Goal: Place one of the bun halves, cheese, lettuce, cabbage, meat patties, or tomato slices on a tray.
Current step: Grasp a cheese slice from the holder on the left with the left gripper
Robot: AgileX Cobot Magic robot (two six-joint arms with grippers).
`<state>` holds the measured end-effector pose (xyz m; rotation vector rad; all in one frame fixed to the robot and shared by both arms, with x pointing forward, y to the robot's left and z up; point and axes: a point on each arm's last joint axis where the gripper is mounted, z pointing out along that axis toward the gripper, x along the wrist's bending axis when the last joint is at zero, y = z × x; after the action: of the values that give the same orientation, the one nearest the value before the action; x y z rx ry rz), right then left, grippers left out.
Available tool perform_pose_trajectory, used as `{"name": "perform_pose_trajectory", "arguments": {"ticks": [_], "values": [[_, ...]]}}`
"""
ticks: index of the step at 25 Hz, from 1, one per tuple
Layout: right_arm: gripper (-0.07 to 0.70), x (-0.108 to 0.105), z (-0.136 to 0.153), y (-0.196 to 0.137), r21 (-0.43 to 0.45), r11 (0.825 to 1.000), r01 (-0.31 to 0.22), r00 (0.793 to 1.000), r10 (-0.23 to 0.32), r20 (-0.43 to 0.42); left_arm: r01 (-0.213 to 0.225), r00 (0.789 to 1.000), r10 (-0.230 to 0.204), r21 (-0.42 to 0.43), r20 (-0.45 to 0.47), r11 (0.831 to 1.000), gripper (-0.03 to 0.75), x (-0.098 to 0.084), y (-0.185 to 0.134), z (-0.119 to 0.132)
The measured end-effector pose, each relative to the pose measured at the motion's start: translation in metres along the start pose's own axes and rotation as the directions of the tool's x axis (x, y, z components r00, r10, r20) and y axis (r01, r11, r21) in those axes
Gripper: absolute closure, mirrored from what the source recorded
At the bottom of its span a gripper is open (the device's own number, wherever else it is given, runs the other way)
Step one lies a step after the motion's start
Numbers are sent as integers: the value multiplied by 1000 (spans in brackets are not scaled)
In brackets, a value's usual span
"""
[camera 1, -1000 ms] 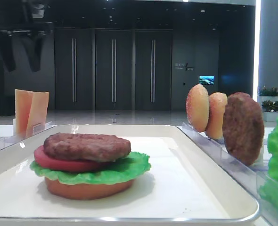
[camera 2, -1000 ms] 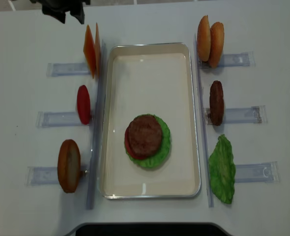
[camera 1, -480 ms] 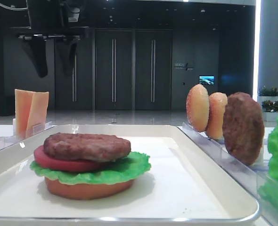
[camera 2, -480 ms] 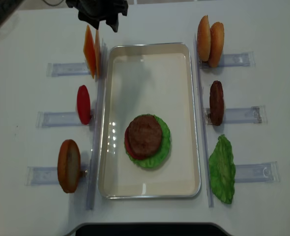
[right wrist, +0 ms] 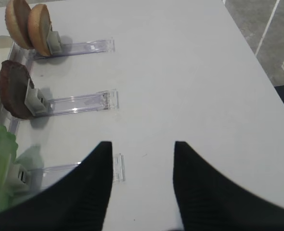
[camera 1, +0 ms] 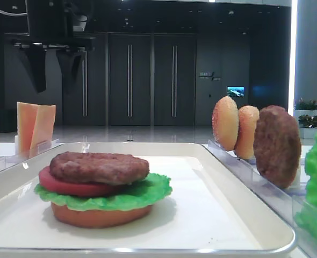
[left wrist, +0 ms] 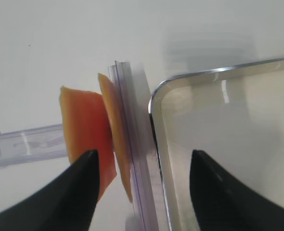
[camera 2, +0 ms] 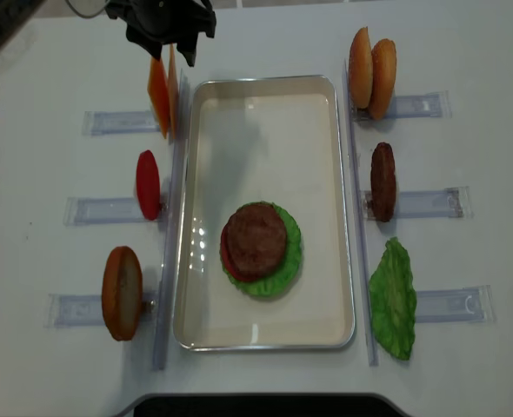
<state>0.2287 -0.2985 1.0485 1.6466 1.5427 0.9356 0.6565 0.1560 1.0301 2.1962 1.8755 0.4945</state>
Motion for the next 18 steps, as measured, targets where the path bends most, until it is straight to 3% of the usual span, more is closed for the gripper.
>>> {"name": "perform_pose_trajectory", "arguments": {"ticks": [6,18], "values": [[341,0,0,0,0,1000,0,1000,0,0,-11,1000,12,41,-14,999,262,-3,-2,20],[341,0,0,0,0,1000,0,1000,0,0,-20,999,21,31,-47,999,262,-3,0,34]]}}
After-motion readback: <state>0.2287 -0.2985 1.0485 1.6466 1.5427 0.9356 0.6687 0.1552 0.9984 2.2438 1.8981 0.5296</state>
